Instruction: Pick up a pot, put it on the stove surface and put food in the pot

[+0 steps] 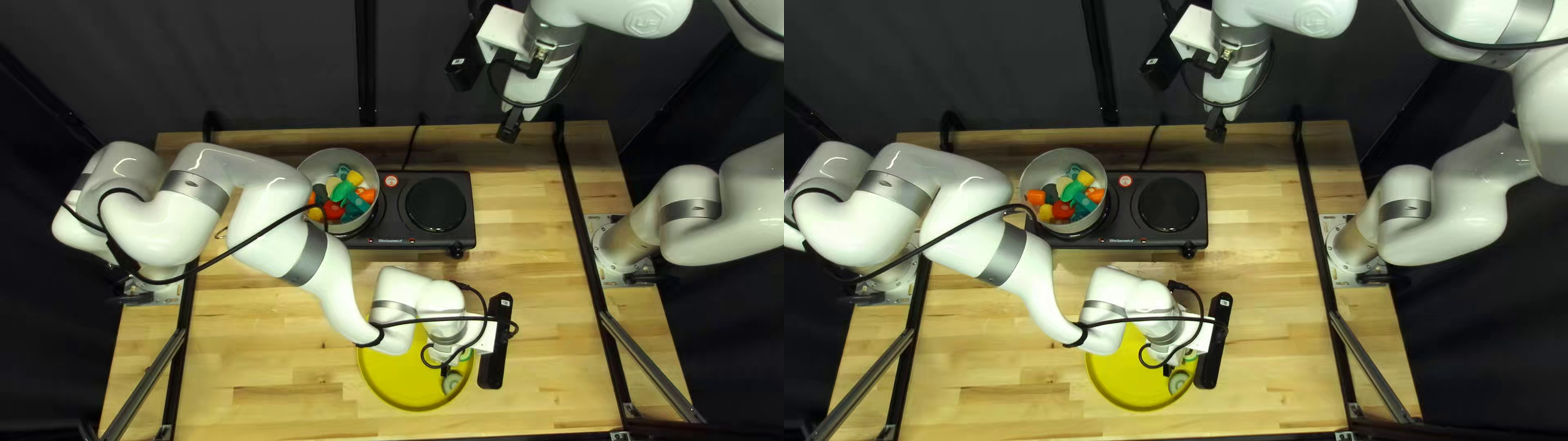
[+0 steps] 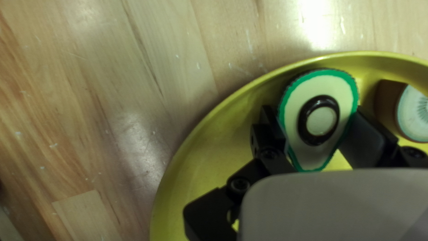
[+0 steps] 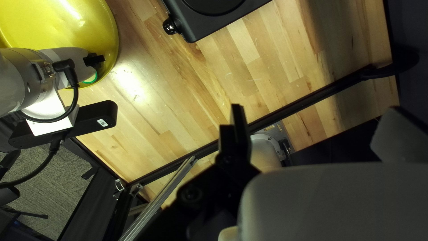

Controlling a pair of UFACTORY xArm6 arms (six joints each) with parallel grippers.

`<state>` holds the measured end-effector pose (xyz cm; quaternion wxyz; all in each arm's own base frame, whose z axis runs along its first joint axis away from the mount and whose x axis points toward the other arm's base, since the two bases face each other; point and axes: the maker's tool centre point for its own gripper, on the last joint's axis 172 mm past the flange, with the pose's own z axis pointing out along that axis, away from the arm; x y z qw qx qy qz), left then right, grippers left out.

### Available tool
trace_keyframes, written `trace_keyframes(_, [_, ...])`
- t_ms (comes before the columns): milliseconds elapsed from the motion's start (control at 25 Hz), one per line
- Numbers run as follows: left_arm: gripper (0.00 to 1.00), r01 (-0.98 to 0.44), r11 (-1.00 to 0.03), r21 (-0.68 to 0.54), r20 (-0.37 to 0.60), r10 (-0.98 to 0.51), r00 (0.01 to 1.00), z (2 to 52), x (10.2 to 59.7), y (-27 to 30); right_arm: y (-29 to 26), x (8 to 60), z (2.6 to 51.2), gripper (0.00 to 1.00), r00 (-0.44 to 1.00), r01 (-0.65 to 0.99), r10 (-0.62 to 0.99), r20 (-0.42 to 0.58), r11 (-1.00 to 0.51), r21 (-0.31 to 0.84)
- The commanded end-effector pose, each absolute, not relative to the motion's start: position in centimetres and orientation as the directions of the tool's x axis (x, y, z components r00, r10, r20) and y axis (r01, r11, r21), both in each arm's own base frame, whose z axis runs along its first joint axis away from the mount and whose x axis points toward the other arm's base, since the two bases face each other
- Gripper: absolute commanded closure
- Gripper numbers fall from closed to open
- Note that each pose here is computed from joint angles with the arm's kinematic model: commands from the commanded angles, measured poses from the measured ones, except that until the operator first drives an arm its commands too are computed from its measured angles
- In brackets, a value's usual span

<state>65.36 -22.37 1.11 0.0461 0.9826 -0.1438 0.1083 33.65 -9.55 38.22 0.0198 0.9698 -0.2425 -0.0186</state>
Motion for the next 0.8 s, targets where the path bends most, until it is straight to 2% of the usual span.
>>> trace_keyframes(40, [1.0, -0.3, -0.953, 0.051, 0.223, -0.282, 0.933, 2.4, 63.5, -21.9, -9.6, 33.6, 38.2, 0.0, 0.882, -0.47, -0.471, -0.026, -0.882, 0.047])
trace_keyframes(520, [1.0, -0.287, -0.952, -0.106, 0.159, -0.301, 0.94, 16.4, 49.9, -14.5, -9.6, 33.6, 38.2, 0.0, 0.882, -0.47, -0.471, -0.026, -0.882, 0.047])
trace_keyframes(800, [1.0, -0.225, -0.961, -0.159, 0.126, -0.246, 0.961, 19.6, 45.3, -7.6, -9.6, 33.6, 38.2, 0.0, 0.882, -0.47, -0.471, -0.026, -0.882, 0.047])
